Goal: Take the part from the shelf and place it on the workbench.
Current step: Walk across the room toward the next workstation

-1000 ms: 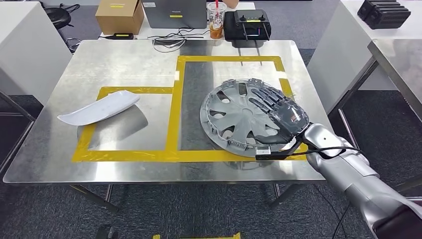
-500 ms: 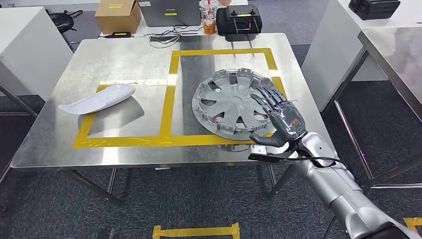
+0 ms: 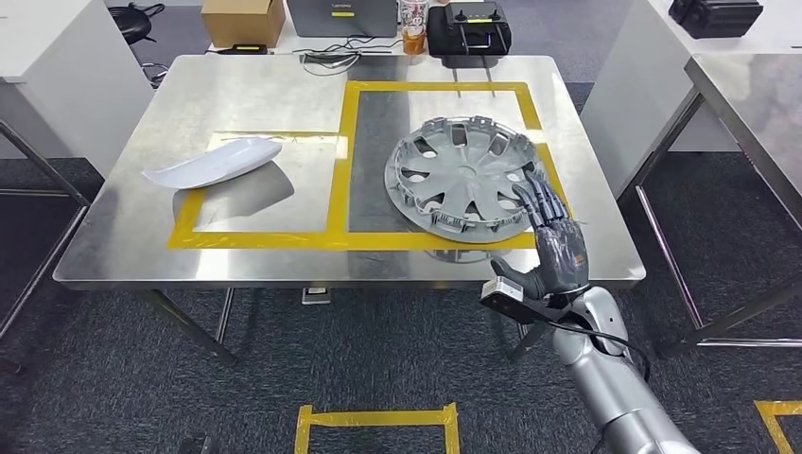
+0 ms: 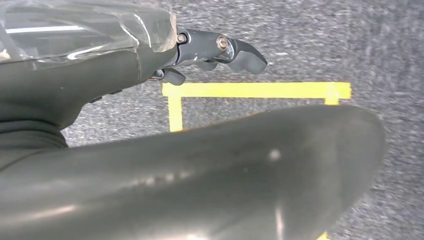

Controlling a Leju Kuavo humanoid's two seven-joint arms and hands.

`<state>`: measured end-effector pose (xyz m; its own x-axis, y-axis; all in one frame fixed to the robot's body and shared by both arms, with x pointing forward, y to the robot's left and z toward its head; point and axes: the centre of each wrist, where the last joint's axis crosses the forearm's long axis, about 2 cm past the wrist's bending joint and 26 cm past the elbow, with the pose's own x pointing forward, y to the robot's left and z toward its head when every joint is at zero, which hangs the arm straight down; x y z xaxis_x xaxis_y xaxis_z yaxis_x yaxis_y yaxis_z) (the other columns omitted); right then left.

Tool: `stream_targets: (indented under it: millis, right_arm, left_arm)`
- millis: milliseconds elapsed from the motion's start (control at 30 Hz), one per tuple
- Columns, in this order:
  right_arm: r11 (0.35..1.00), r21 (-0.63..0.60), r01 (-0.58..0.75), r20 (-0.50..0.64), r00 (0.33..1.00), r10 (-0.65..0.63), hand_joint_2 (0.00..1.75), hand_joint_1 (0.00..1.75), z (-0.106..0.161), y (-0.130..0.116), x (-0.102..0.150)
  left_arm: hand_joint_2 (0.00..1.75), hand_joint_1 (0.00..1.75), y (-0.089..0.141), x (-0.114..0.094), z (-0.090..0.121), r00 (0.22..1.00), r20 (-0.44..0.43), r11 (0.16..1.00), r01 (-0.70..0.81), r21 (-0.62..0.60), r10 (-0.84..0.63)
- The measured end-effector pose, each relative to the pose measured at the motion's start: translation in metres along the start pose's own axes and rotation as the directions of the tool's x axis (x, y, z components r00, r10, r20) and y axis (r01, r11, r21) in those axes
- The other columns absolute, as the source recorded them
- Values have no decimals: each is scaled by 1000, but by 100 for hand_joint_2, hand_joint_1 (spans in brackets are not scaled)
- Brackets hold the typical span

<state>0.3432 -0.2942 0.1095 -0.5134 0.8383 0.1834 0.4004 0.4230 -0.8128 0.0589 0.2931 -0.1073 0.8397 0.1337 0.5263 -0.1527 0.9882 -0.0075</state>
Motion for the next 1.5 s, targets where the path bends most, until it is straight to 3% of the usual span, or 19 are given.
stream_targets:
  millis: [267,400,633,900,1067,1300,1500]
  right_arm:
    - [994,-53,96,-218,970,-105,0,0,41,8,11]
    - [972,-116,204,-401,886,-234,0,0,65,15,21]
    - [952,-152,266,-502,809,-306,0,0,85,20,29]
    - [880,-285,379,-677,570,-465,0,0,115,26,40]
    - [805,-362,470,-795,296,-530,0,0,145,35,47]
    - [715,-387,583,-873,19,-487,0,0,178,48,54]
    - [707,-382,595,-894,-43,-447,0,0,191,53,57]
  left_arm:
    - [0,0,0,-5,2,1000,-7,1000,5,4,-5]
    - [0,0,0,-8,4,1000,-20,1000,14,3,-14]
    - [0,0,0,-7,3,1000,-21,1000,22,0,-22]
    - [0,0,1,1,0,999,-15,999,44,-6,-44]
    - [0,0,-1,4,-1,999,-13,999,48,-21,-48]
    - [0,0,1,3,-1,999,-16,999,50,-21,-51]
    - [0,0,3,0,0,998,-27,998,54,-17,-55]
